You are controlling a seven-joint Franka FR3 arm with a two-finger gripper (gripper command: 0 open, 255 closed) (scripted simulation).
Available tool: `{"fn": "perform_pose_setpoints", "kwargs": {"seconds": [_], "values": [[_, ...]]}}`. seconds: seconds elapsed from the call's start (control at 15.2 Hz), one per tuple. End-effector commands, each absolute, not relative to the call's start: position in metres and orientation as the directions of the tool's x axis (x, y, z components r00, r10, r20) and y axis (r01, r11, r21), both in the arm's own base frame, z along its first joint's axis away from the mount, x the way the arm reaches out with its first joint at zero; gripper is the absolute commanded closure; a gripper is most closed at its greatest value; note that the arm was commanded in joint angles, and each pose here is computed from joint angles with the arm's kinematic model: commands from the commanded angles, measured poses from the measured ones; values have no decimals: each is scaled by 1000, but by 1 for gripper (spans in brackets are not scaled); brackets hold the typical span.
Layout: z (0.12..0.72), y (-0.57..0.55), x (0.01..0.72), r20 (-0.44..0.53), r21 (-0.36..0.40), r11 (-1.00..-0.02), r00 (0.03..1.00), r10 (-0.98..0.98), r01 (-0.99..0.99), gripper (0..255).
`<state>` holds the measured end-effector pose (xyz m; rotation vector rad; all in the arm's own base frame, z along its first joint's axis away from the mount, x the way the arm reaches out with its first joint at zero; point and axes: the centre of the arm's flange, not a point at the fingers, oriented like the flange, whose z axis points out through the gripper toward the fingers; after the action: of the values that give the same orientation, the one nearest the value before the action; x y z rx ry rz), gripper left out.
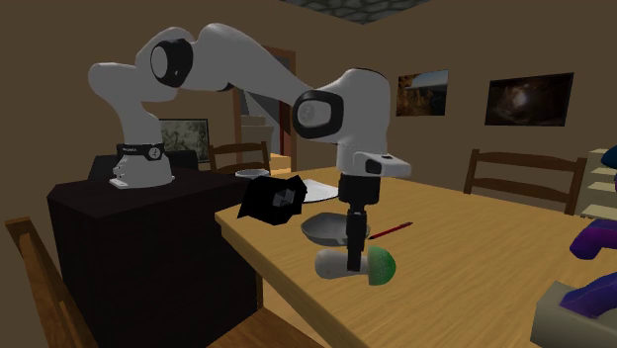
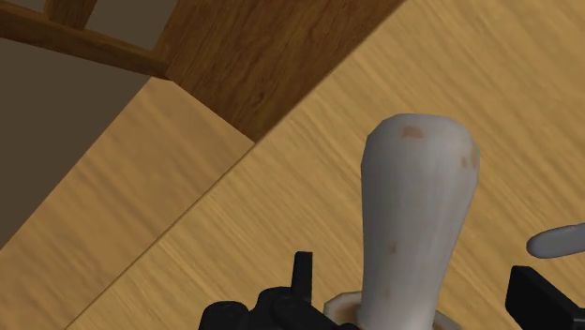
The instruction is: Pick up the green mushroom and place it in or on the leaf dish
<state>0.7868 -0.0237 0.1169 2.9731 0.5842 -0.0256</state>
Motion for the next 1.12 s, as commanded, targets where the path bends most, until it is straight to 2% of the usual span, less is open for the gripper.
{"fn": "perform_pose_setpoints", "kwargs": {"seconds": [0.0,0.4,0.46,1.06], "values": [[112,-24,786,-37,106,-920,926,376,378,0],[112,-24,786,-38,106,-920,926,376,378,0],[112,-24,786,-38,106,-920,926,376,378,255],[112,-24,786,-37,106,-920,926,376,378,255]]}}
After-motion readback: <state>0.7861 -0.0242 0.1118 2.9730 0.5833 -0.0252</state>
